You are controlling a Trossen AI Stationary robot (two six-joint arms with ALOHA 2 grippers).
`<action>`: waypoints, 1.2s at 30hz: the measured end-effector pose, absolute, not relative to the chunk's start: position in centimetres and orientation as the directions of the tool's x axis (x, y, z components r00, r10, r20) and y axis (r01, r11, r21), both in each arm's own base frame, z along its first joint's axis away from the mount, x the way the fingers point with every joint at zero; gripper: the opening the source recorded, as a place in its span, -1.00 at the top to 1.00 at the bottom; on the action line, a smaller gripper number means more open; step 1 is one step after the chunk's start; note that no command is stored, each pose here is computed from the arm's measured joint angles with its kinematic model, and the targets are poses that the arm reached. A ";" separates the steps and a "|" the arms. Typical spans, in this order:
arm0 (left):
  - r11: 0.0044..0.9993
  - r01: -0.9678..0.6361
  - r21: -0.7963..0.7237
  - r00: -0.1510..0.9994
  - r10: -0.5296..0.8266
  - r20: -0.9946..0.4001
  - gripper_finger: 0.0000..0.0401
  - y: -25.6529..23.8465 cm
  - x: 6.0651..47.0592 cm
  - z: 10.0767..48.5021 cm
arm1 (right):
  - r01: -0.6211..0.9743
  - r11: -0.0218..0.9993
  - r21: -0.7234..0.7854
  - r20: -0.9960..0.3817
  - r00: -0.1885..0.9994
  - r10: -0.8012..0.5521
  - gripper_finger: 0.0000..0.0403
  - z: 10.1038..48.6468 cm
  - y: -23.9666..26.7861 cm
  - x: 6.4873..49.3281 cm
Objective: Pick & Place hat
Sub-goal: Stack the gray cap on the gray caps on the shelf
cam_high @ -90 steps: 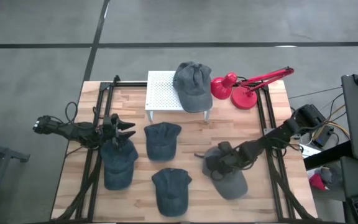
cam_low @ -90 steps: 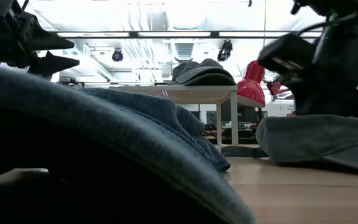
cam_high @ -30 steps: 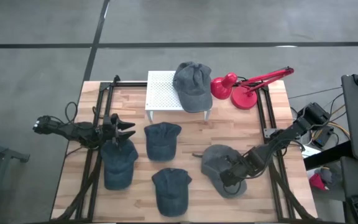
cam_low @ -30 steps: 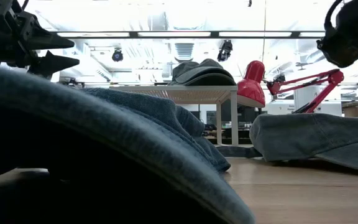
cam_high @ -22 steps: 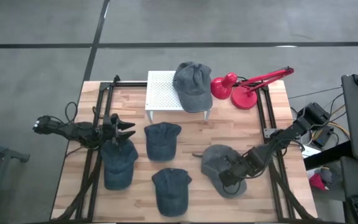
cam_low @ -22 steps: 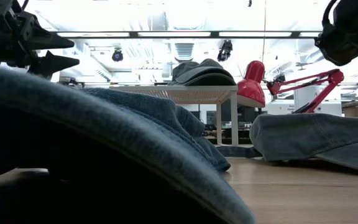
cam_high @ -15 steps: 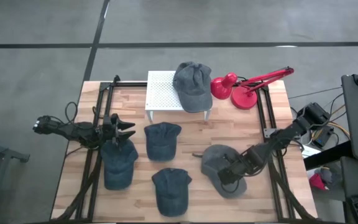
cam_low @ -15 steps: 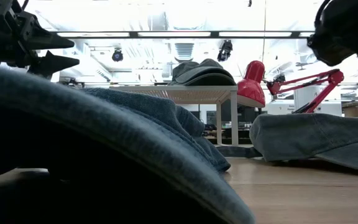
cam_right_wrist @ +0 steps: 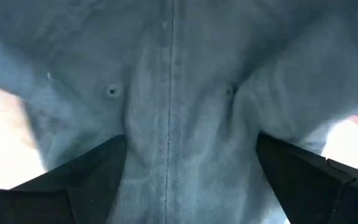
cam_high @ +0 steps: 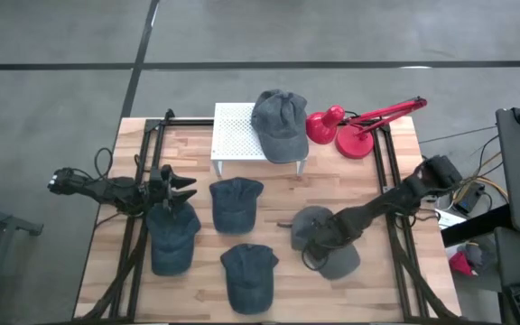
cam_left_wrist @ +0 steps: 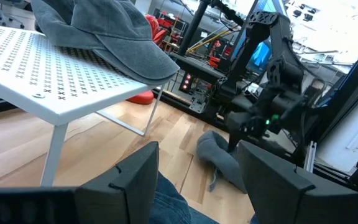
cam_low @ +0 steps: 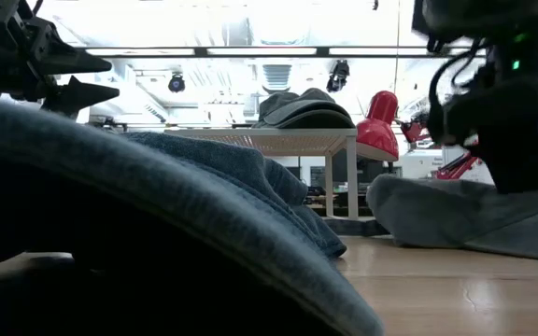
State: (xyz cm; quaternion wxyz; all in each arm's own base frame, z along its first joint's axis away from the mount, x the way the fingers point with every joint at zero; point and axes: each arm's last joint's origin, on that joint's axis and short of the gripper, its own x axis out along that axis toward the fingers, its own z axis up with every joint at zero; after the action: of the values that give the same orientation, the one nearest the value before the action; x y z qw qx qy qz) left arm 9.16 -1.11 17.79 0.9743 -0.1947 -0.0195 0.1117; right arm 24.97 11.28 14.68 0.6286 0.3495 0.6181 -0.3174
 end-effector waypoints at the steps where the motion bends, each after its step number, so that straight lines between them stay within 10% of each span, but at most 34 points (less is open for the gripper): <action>1: 0.899 -0.210 -0.384 0.974 0.225 -0.006 -0.11 -1.1 9.2 17.8 | 0.824 0.566 0.036 -0.999 0.017 0.038 -0.78 14.1 11.4 25.2; 11: 0.891 -0.244 -0.384 0.965 0.262 -0.006 -0.11 -1.0 9.1 17.8 | 0.805 0.593 -0.027 -0.998 -0.058 0.032 -0.63 12.2 12.4 27.5; 30: 0.882 -0.280 -0.380 0.954 0.298 -0.012 -0.11 -0.9 9.1 17.7 | 0.826 0.564 -0.007 -1.000 -0.002 -0.009 0.84 15.2 11.9 26.9; 36: 0.882 -0.280 -0.380 0.954 0.298 -0.012 -0.11 -0.9 9.2 17.7 | 0.813 0.564 0.143 -0.989 0.137 0.054 0.95 19.3 11.5 25.9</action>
State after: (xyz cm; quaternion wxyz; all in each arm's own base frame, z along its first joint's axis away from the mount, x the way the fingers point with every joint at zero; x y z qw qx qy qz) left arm 9.15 -0.92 17.74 0.9697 -0.1923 -0.0236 0.1491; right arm 25.94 11.50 19.27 0.6584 0.3672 0.5903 -0.2885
